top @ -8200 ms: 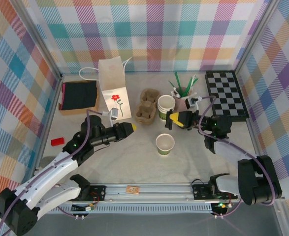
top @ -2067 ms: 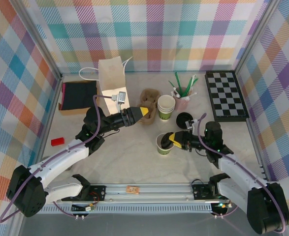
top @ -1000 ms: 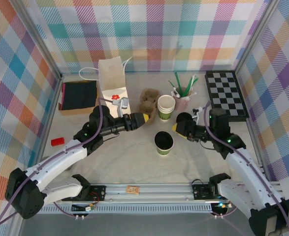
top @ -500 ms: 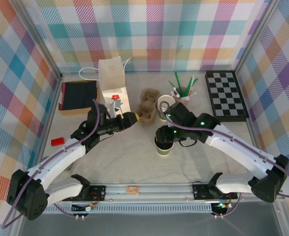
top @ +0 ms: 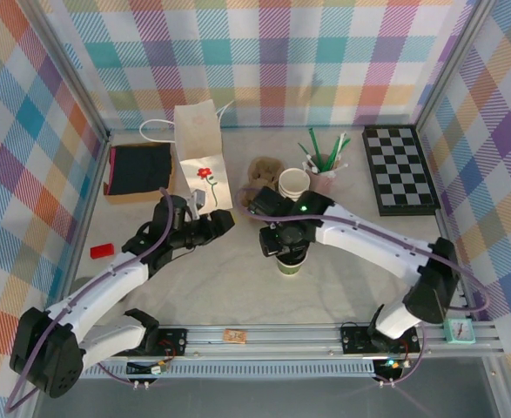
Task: Pack the takeout coffee
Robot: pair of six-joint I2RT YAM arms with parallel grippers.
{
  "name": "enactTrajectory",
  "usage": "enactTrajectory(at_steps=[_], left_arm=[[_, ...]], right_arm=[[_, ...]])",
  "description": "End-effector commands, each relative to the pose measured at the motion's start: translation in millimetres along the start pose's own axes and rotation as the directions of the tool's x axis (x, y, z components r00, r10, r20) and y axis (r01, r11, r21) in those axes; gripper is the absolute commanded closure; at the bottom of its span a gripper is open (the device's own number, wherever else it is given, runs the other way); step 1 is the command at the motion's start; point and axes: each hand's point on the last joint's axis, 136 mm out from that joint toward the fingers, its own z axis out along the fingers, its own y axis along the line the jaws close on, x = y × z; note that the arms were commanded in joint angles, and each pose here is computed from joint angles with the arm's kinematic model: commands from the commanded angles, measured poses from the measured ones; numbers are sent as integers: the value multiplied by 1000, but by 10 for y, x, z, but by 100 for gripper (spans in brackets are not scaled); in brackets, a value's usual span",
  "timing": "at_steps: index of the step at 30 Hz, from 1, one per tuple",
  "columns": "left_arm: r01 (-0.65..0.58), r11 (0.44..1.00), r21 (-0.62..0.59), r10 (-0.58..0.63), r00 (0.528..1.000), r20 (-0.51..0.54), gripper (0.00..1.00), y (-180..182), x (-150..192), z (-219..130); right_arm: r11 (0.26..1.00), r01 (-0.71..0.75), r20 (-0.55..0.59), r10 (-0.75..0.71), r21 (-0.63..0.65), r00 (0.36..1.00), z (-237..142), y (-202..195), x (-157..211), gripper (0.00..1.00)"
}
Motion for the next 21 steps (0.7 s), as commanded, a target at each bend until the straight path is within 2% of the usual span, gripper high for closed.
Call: enactTrajectory(at_steps=[1, 7, 21], left_arm=[[-6, 1000, -24, 6, 1000, 8, 40, 88, 18, -70], [-11, 999, -30, 11, 1000, 15, 40, 109, 21, -106], [-21, 999, -28, 22, 1000, 17, 40, 91, 4, -125]], right_arm=[[996, -7, -22, 9, 83, 1000, -18, -72, -3, 55], [989, -6, -64, 15, 150, 998, 104, -107, 15, 55], [988, -1, -95, 17, 157, 995, 320, -24, 33, 59]])
